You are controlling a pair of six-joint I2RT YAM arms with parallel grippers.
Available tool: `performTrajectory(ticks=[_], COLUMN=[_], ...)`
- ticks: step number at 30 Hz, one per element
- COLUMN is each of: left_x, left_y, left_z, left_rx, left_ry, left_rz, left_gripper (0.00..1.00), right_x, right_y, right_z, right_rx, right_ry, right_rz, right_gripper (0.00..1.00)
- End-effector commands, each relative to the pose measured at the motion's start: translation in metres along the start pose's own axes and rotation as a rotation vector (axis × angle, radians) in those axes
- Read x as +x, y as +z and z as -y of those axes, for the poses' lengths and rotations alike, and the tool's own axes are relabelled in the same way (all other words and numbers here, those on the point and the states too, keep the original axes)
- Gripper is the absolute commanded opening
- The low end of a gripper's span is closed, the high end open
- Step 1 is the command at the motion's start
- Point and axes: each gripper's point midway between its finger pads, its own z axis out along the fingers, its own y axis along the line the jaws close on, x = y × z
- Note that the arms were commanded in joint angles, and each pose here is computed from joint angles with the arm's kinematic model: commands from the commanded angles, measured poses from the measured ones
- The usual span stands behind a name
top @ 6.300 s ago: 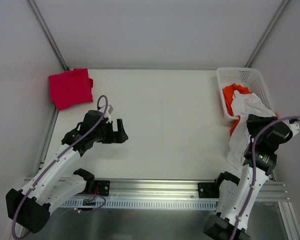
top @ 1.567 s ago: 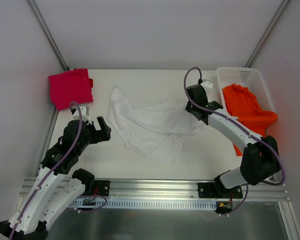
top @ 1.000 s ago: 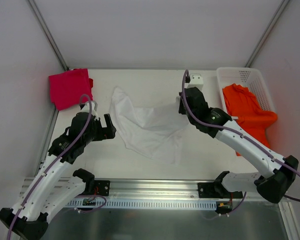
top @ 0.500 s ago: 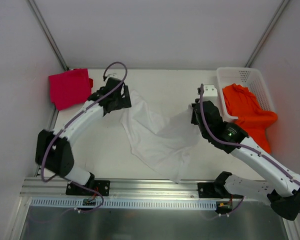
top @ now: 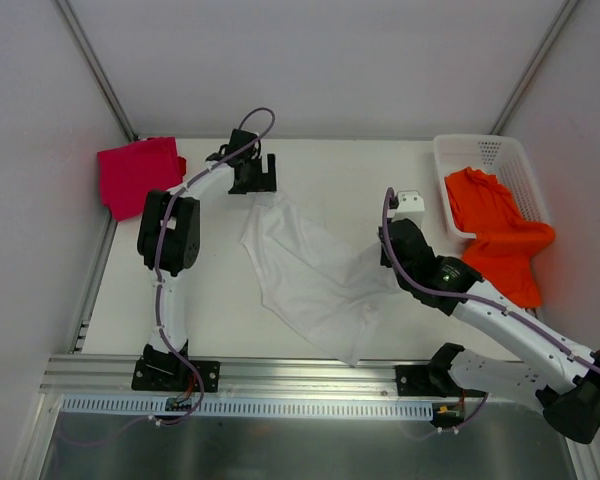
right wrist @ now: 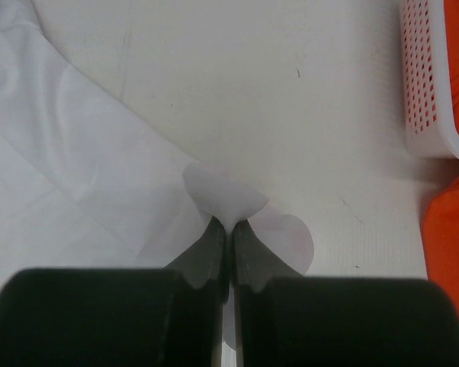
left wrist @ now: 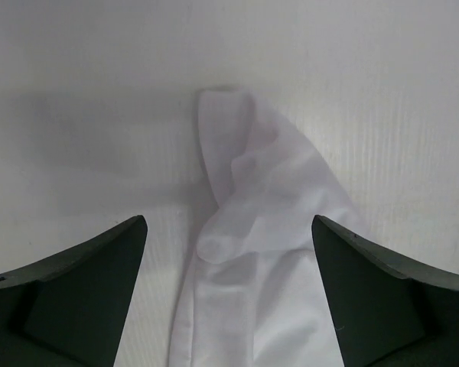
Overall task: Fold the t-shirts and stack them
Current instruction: Flatten the tshirt out
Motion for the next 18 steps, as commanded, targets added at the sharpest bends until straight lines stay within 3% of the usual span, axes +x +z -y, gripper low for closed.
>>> performTrajectory(ticks=[1,8,15,18], left_x=[-0.016,-0.010,0.002,0.008], left_y=[0.000,0.009,0.014,0.015], left_z=[0.002,0.006,0.010,0.011], left_rx=[0.060,0.114,0.142,0.144], left_ry=[0.008,-0.021,-0.044,-0.049], left_rz=[0.018,-0.015,-0.053,-0.066], left_gripper=[0.89,0.51,0.53,0.45], right_x=[-0.011,-0.006,-0.005,-0.002], right_y=[-0.001,0.005,-0.003,-0.002], right_z=[-0.001,-0.006,0.000,-0.001], right_rx=[-0.003,-0.006,-0.012,-0.015], right_ry=[0.056,0.041,0.072,0.076], right_rz=[0.055,0.031,0.044,0.039], right_gripper=[0.00,0.00,0.00,0.00])
